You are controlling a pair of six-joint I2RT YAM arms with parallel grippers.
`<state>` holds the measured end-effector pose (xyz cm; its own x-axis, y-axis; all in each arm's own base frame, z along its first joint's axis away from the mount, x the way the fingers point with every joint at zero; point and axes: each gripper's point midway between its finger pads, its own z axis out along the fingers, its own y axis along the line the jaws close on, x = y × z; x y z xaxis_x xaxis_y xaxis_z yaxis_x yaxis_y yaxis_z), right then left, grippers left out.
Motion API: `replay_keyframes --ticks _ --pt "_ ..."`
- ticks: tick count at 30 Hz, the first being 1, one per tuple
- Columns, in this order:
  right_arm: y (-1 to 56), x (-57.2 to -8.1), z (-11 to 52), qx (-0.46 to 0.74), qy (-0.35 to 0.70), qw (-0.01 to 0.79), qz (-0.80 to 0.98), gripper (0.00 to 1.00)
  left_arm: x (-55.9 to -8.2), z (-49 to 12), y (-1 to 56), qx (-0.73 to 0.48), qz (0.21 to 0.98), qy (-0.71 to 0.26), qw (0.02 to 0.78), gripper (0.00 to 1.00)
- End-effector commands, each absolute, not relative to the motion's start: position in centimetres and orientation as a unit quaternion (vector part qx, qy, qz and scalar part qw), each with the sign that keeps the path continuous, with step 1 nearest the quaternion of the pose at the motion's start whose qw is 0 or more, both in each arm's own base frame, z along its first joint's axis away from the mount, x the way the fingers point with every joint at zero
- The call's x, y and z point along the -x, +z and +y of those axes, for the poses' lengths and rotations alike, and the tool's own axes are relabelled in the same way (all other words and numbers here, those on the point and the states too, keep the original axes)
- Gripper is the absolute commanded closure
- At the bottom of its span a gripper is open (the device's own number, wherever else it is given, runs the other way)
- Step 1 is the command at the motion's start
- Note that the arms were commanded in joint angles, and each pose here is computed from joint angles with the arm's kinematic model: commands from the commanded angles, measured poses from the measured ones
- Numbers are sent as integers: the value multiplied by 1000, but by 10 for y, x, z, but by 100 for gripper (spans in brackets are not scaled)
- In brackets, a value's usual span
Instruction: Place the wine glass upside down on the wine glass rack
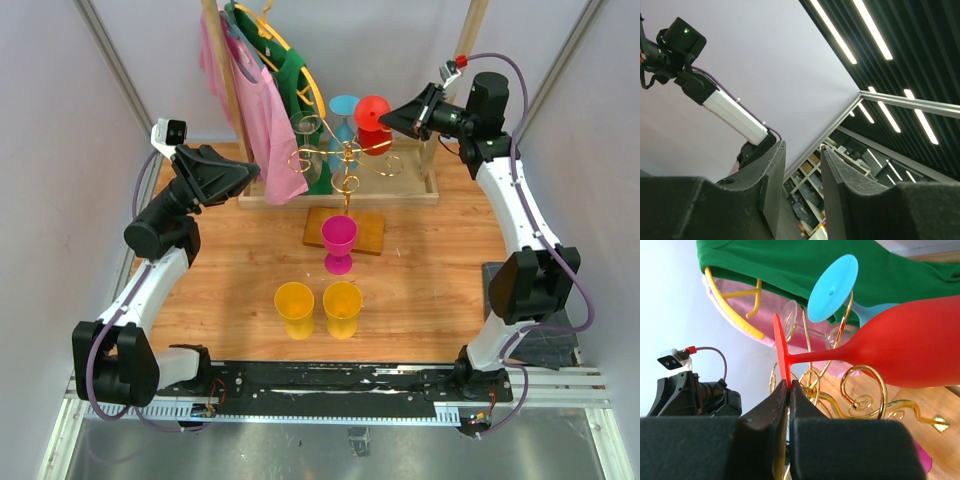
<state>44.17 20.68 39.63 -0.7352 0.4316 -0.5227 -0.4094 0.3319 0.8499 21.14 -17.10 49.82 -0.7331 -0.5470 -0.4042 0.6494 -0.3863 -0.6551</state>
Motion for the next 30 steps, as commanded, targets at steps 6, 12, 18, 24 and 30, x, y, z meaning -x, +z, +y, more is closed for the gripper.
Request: replay_keyframes --ticks 6,12,18,24,30 --pt "401 -402 211 11 593 344 728 99 -185 -169 504 -126 394 -816 403 62" --pt "401 -390 207 5 588 352 728 99 -186 -169 502 -124 395 -816 403 62" --pt "401 -389 184 -28 567 382 729 99 -185 -168 502 -124 394 -817 403 61" --pt "399 -397 163 -52 551 403 729 99 -186 -168 502 -121 393 -818 403 62" --pt "395 -408 154 -61 544 409 730 99 -186 -168 503 -122 394 -817 404 62"
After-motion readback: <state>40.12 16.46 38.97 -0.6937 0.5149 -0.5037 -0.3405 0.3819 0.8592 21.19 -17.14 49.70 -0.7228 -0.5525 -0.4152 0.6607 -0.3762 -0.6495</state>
